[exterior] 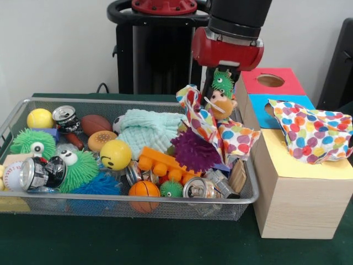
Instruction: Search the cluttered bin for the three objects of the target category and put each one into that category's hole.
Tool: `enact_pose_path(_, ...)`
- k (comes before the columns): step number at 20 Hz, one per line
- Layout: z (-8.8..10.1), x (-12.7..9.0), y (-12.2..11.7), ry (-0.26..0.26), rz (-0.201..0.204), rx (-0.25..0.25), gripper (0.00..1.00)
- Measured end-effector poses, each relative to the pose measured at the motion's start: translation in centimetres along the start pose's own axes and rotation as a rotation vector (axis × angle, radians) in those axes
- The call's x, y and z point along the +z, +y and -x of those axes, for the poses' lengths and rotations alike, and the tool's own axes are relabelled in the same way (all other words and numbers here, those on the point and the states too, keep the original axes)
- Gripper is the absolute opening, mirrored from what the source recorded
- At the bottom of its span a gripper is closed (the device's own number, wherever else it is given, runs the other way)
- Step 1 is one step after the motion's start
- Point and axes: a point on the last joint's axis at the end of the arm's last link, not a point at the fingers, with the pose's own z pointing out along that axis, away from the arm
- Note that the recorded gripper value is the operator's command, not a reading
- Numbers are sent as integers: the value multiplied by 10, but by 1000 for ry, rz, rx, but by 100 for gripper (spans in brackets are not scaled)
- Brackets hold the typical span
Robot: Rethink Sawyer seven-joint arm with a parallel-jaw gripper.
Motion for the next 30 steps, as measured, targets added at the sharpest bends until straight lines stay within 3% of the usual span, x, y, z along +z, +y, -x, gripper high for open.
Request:
enact_pose_path(15,-8,25,9,43,25,12,0)
enact_pose_path(23,-2,7,33,19,13,-29,0)
enact_pose_path(30,0,-17,69,-10,14,-80,0)
